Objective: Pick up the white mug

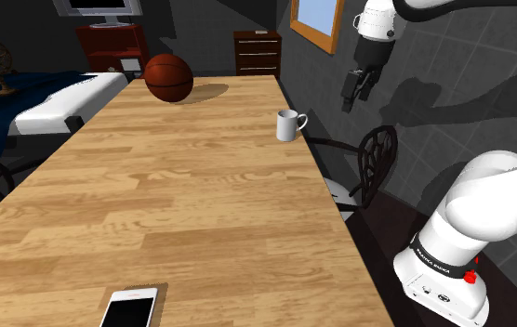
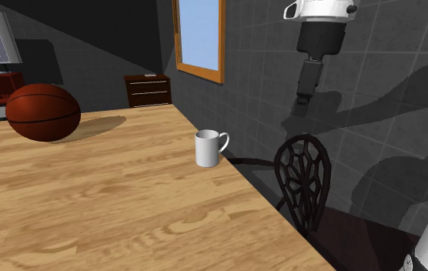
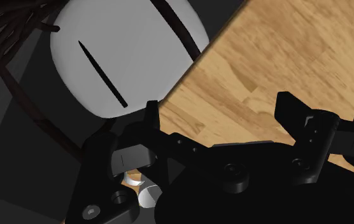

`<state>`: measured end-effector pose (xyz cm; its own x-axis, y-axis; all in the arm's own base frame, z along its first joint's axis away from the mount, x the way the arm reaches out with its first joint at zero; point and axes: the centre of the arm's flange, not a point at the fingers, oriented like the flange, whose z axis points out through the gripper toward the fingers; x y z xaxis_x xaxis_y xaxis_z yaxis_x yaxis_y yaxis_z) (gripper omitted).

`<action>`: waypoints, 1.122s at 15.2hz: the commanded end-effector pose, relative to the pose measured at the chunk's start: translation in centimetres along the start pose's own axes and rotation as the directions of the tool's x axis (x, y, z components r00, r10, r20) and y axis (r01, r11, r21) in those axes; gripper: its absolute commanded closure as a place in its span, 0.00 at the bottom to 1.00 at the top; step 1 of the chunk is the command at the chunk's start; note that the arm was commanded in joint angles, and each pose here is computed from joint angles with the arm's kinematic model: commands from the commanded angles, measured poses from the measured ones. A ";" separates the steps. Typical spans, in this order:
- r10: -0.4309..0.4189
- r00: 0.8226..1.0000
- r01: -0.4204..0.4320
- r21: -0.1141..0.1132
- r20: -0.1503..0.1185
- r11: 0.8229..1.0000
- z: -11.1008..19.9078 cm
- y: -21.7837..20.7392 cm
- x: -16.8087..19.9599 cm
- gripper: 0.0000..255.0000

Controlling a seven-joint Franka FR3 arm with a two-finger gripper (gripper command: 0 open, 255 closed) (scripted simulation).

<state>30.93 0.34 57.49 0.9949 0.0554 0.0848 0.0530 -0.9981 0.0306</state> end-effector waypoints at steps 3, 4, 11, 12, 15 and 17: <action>-0.014 1.000 0.014 0.004 0.002 1.000 1.2 0.6 2.3 0.00; -0.021 1.000 0.021 0.005 0.003 1.000 1.7 0.8 3.5 0.00; -0.069 0.998 0.069 0.018 0.009 0.997 5.9 2.4 11.8 0.00; -0.076 0.997 0.076 0.020 0.010 0.997 6.5 2.6 13.0 0.00; -0.097 0.995 0.096 0.025 0.013 0.995 8.3 3.2 16.5 0.00; -0.110 0.994 0.110 0.029 0.014 0.994 9.5 3.5 18.9 0.00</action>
<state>49.50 -2.48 50.69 0.9851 0.1577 0.0686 0.1573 -0.9875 0.0120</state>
